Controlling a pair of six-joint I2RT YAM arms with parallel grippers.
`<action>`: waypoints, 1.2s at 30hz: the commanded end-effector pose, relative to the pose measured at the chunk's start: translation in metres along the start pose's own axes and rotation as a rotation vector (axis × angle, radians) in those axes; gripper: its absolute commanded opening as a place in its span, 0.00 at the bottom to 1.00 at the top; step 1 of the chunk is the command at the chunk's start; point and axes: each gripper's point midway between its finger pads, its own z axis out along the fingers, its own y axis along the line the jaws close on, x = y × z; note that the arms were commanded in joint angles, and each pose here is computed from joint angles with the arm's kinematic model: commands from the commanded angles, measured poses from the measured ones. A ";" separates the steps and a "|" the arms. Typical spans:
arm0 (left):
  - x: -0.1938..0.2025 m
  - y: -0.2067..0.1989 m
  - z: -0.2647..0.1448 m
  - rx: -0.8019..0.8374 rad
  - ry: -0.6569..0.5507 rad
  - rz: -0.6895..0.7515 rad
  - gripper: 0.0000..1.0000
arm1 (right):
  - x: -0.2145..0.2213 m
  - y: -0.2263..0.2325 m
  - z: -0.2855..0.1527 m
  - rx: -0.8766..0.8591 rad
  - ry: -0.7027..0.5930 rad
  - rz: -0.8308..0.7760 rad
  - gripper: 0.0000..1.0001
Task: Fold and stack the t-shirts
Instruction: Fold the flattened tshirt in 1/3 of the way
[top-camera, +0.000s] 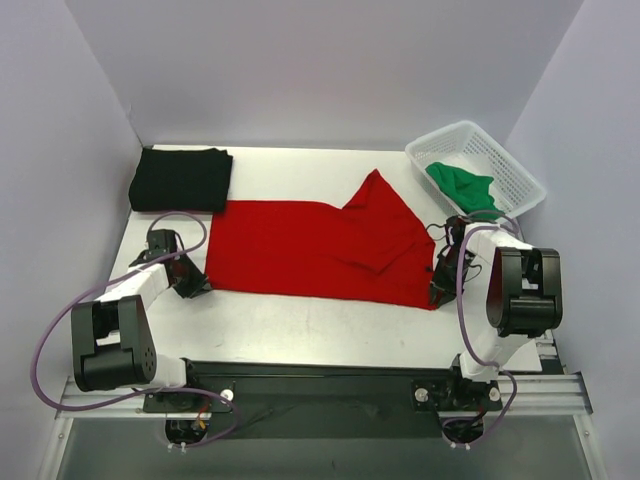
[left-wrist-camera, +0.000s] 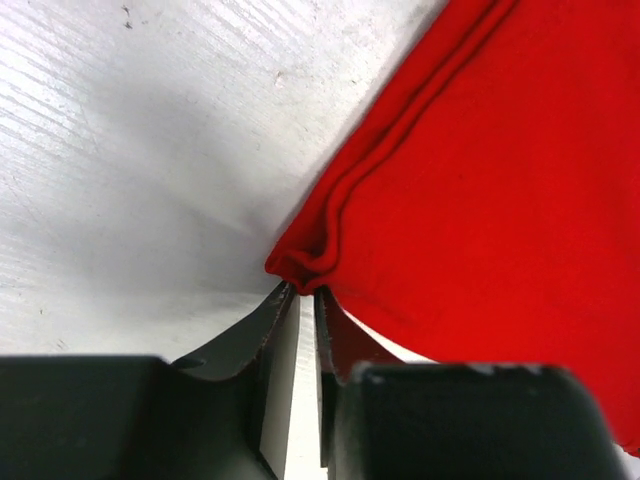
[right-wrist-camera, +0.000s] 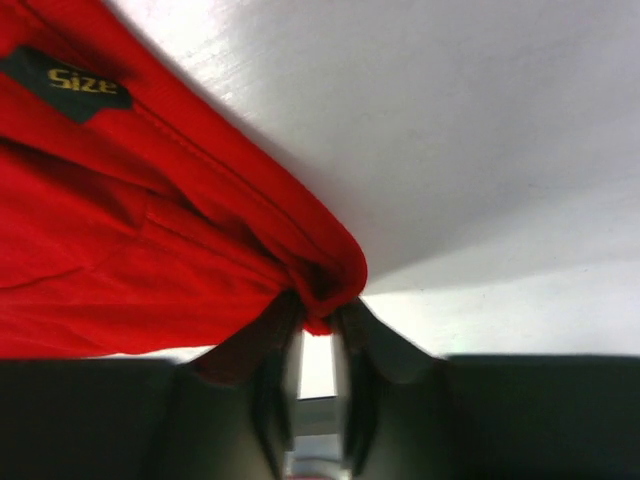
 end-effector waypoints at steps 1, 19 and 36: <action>0.003 0.012 0.009 -0.039 0.013 -0.007 0.22 | 0.013 -0.011 0.012 0.054 0.052 0.009 0.14; 0.002 0.037 -0.011 -0.123 -0.038 -0.088 0.00 | 0.018 -0.047 -0.005 0.239 0.018 0.023 0.00; 0.000 0.021 -0.074 -0.025 -0.187 -0.106 0.64 | 0.018 -0.007 -0.073 0.163 -0.122 -0.097 0.57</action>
